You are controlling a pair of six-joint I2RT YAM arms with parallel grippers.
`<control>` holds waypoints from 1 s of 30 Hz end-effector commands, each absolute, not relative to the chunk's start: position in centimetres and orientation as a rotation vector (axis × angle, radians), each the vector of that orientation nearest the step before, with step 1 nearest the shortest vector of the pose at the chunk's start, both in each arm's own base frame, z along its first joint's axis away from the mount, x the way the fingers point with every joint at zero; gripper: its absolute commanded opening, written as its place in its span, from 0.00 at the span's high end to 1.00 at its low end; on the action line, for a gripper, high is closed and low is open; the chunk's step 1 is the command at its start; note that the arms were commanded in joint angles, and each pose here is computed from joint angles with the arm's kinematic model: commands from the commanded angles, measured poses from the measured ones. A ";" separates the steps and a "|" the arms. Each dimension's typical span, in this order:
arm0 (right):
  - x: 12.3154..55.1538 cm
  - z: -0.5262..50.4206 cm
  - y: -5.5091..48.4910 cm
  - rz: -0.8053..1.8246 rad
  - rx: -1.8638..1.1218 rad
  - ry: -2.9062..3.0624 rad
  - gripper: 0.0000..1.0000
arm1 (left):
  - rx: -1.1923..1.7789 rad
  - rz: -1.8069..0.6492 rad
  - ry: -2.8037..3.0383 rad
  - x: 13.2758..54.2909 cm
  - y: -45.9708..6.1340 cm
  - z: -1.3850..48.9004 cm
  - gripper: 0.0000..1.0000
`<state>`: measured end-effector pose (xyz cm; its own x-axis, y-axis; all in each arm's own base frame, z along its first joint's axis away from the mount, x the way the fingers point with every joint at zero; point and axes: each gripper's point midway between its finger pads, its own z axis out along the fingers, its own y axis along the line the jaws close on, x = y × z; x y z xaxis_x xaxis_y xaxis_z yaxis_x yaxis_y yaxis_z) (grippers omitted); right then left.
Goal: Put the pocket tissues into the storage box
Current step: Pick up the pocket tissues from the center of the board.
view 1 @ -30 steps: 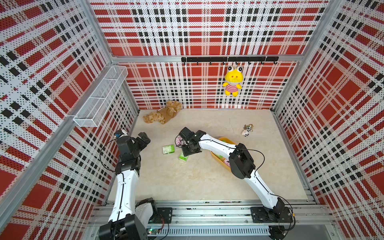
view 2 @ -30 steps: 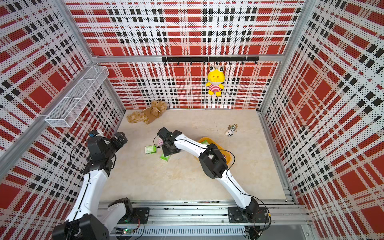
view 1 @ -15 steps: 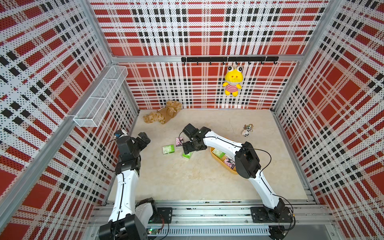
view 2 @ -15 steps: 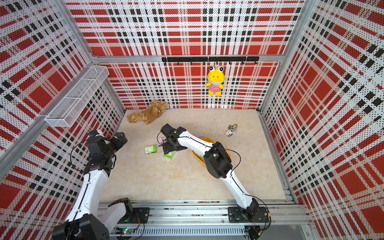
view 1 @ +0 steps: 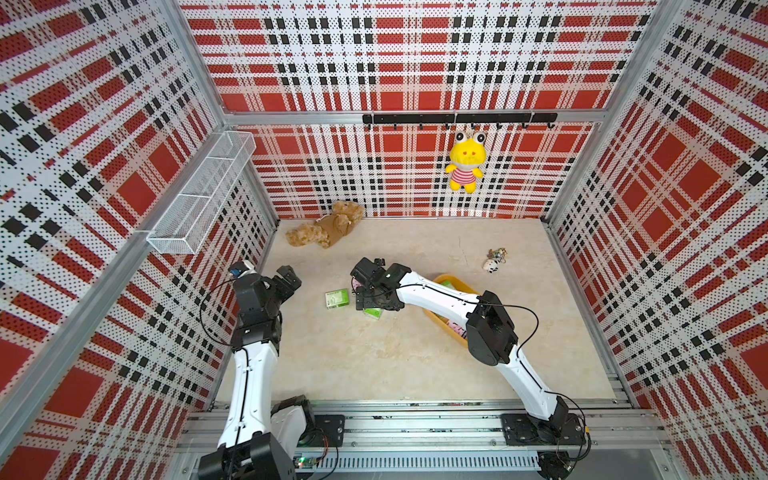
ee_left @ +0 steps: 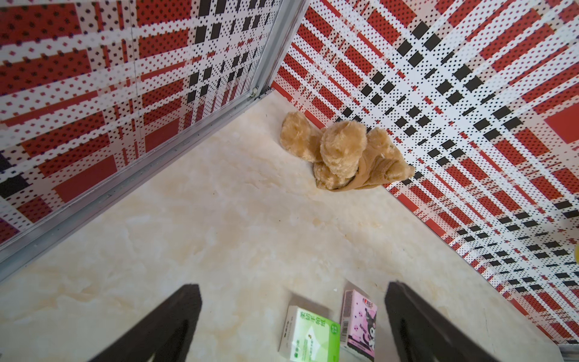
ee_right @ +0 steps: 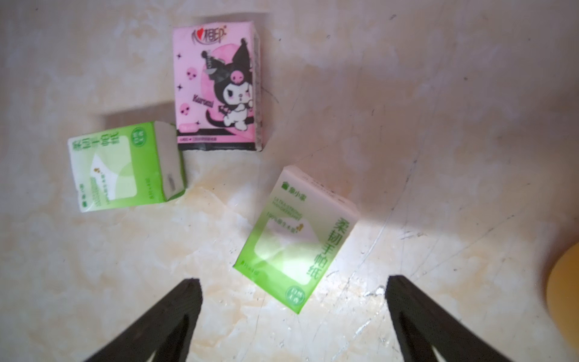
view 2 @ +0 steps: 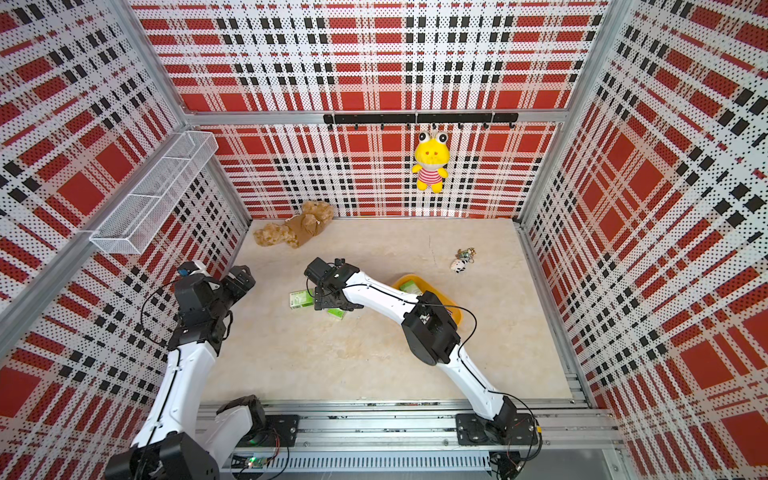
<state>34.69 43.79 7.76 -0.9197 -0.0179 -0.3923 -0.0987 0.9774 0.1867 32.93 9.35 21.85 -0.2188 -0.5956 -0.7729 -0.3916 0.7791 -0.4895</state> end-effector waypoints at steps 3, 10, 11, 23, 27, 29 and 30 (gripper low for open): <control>35.3 5.3 43.7 0.240 -0.005 2.745 0.00 | -0.734 -0.225 1.831 32.8 9.2 22.1 0.01; 35.1 3.9 44.4 0.278 0.024 2.767 0.00 | -0.732 -0.211 1.829 32.9 9.5 22.2 0.01; 35.1 3.7 44.5 0.283 0.022 2.771 0.00 | -0.734 -0.208 1.828 32.8 9.5 22.2 0.01; 34.6 2.2 44.9 0.289 -0.002 2.808 0.05 | -0.736 -0.197 1.836 32.8 9.6 21.9 0.01; 34.8 2.5 45.0 0.300 -0.023 2.796 0.22 | -0.736 -0.200 1.836 32.8 9.6 21.9 0.01; 34.8 2.5 45.1 0.300 -0.036 2.790 0.32 | -0.735 -0.199 1.833 32.8 9.6 22.1 0.01; 34.8 2.6 45.1 0.300 -0.042 2.789 0.35 | -0.733 -0.199 1.833 32.9 9.6 22.1 0.01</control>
<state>34.86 45.17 3.46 -0.9439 0.0247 -0.3292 -0.0501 0.9750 0.2165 32.86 9.39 21.80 -0.2204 -0.5897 -0.7770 -0.3928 0.7828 -0.4826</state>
